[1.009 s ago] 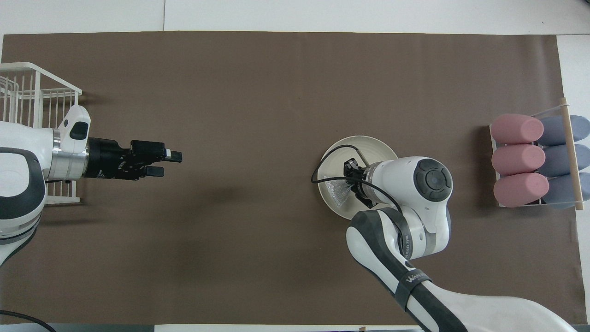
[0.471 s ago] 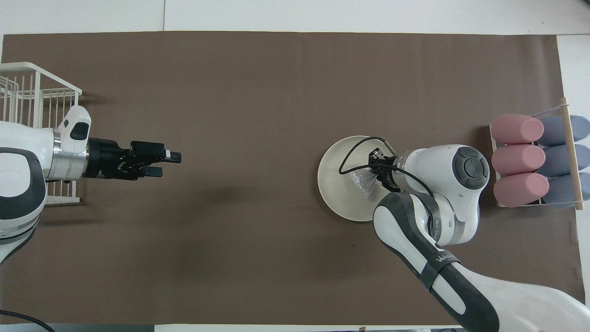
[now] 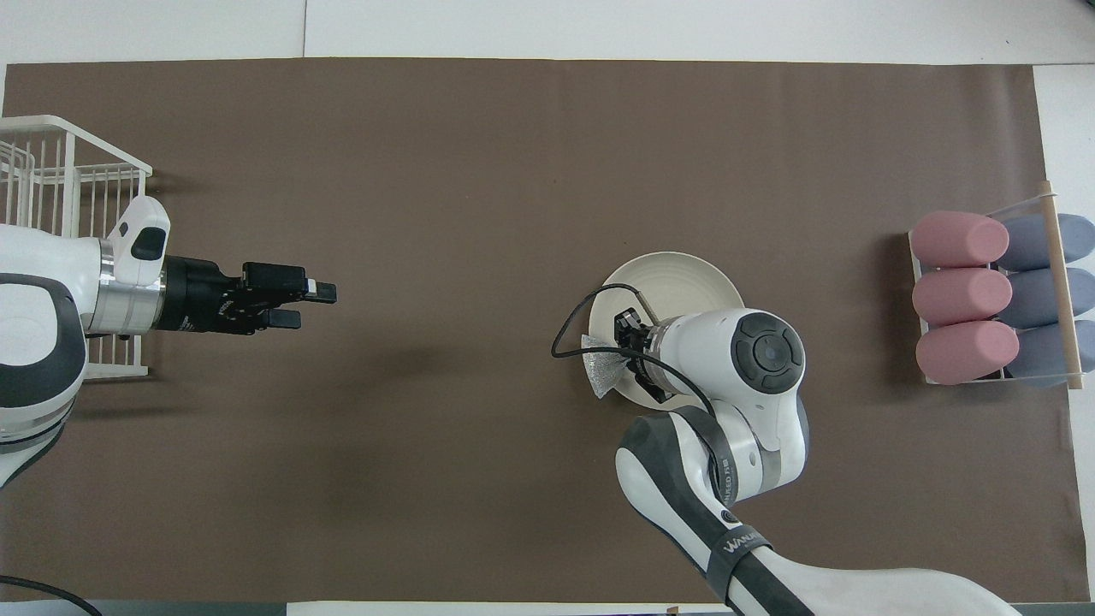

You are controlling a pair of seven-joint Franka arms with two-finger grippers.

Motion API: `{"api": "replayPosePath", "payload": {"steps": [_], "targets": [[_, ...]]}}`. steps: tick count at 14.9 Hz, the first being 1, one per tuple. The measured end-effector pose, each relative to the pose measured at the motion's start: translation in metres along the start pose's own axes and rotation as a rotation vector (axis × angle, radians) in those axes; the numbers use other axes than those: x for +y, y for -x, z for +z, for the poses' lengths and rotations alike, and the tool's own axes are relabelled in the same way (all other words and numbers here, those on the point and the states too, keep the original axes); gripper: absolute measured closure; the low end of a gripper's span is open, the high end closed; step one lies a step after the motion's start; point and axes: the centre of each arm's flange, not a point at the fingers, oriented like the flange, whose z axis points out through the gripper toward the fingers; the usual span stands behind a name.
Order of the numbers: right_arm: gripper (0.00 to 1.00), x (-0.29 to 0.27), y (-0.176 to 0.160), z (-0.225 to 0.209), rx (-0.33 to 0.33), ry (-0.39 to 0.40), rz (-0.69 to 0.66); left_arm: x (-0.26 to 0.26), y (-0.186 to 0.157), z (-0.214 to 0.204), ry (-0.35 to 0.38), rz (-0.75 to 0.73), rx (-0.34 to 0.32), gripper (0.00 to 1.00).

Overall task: Wipe plate with sponge
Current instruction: 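Rub the cloth around the plate surface with the right gripper, then bring the cloth to the left gripper and let it grasp it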

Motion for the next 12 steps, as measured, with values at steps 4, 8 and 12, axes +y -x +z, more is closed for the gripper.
{"api": "replayPosePath", "payload": {"steps": [4, 8, 12], "targets": [[0.90, -0.002, -0.004, -0.003, 0.001, -0.008, 0.040, -0.002, -0.001, -0.002, 0.000, -0.005, 0.007, 0.00], [0.90, -0.035, 0.028, -0.032, -0.024, -0.080, 0.181, 0.000, -0.001, -0.001, -0.004, -0.001, 0.014, 0.00], [0.90, -0.071, 0.064, -0.082, -0.073, -0.032, 0.233, 0.005, -0.002, -0.002, 0.049, -0.020, 0.022, 0.00]]}}
